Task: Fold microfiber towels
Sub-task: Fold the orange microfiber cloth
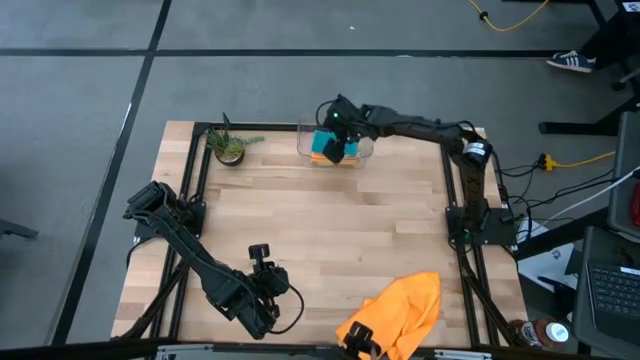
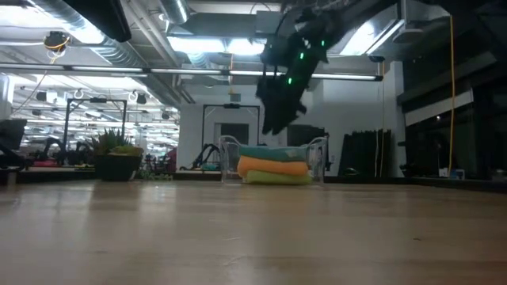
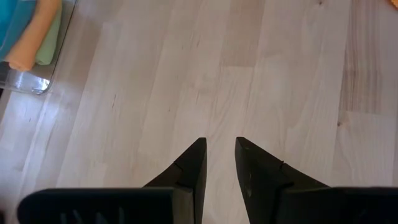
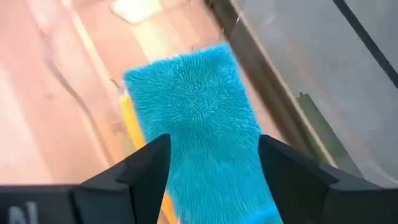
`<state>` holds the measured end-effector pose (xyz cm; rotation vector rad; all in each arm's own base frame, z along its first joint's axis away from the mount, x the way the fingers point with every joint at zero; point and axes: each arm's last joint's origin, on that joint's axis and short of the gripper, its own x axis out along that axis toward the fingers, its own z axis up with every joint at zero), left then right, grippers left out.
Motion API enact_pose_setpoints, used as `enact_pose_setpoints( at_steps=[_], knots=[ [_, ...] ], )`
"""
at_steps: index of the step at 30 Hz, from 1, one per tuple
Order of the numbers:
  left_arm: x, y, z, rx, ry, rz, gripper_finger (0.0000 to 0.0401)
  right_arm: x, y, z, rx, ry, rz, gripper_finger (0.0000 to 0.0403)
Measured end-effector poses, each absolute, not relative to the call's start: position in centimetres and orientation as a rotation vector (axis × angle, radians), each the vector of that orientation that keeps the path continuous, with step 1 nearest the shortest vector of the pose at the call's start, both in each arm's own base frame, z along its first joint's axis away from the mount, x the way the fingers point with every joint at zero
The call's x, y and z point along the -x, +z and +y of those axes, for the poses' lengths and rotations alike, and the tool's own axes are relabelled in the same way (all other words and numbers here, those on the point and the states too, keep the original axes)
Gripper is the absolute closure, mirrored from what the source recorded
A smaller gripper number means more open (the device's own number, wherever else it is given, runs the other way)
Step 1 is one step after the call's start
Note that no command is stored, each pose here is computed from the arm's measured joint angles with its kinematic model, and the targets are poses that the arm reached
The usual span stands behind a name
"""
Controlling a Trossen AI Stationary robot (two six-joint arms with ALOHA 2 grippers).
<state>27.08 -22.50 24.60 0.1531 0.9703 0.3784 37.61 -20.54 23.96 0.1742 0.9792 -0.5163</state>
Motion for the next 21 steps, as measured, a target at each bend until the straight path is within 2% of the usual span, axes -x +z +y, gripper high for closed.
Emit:
enact_pose_setpoints(
  at_steps=[6, 9, 15, 21],
  knots=[
    [-27.1, 24.6, -22.5, -0.153, 0.378, 0.97, 0.0324, -36.1, 29.5, -18.7, -0.281, -0.552, 1.0, 0.0158],
    [-27.1, 24.6, -22.5, -0.153, 0.378, 0.97, 0.0324, -34.7, 31.4, -16.7, -0.314, -0.541, 1.102, 0.0158],
    [-27.1, 24.6, -22.5, -0.15, 0.377, 0.968, 0.0324, -30.8, 34.9, -11.2, -0.272, -0.56, 1.263, 0.0158],
    [-27.3, 24.6, -22.3, -0.141, 0.384, 0.965, 0.0324, -27.0, 36.7, -4.1, -0.253, -0.478, 1.245, 0.0158]
  ],
)
